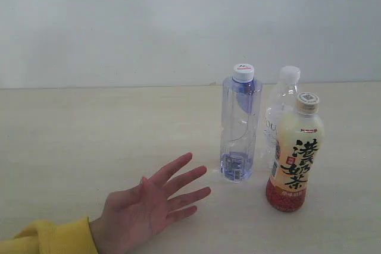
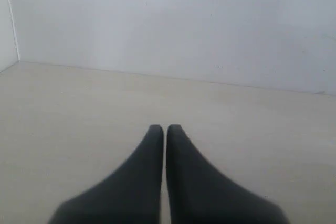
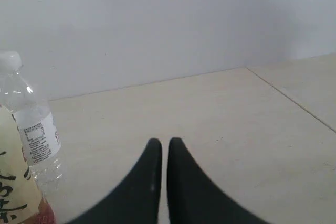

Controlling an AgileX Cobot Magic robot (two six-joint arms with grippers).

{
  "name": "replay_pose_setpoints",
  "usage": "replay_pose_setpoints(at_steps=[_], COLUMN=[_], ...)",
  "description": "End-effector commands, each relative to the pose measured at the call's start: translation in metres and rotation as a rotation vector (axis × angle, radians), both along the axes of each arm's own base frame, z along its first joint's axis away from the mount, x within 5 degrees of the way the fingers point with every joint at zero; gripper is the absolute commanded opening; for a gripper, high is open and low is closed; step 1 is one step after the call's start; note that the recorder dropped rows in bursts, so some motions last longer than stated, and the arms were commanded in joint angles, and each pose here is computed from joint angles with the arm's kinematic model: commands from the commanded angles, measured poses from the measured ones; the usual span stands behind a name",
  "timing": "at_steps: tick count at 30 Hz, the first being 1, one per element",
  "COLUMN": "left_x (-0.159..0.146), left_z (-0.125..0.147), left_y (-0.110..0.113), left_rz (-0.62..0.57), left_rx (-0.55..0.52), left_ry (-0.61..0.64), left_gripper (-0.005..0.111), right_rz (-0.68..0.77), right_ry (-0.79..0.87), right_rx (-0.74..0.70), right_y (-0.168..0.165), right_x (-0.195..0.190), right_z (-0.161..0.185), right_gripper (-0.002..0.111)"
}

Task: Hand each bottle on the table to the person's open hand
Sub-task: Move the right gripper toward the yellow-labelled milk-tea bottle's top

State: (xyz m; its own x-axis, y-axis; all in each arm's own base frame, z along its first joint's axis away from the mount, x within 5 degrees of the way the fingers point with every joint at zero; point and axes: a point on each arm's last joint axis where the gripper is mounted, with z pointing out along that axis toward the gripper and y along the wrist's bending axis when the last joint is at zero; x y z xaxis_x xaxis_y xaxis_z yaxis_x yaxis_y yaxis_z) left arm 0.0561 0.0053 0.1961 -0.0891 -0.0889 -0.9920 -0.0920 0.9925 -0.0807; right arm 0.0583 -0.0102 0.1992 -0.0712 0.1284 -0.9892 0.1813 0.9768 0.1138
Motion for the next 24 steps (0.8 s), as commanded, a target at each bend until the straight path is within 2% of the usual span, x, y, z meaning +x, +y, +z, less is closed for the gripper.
replay_pose_setpoints(at_steps=[1, 16, 20, 24], left_x=[0.0, 0.0, 0.0, 0.0], left_z=[0.001, 0.001, 0.001, 0.001], left_y=[0.0, 0.0, 0.0, 0.0], left_rz=[0.003, 0.003, 0.003, 0.003], left_rx=[0.006, 0.006, 0.006, 0.006], left_ry=[-0.005, -0.005, -0.005, -0.005], left_gripper=[0.004, 0.004, 0.004, 0.004], right_rz=[-0.005, -0.005, -0.004, -0.001], right_ry=[-0.002, -0.003, -0.119, -0.232], right_rx=[-0.002, -0.002, -0.017, 0.056], right_y=[0.0, 0.0, 0.0, 0.0], right_x=[0.0, 0.0, 0.0, -0.001], right_z=[-0.001, -0.001, 0.01, 0.019], right_gripper=[0.004, 0.004, 0.004, 0.004])
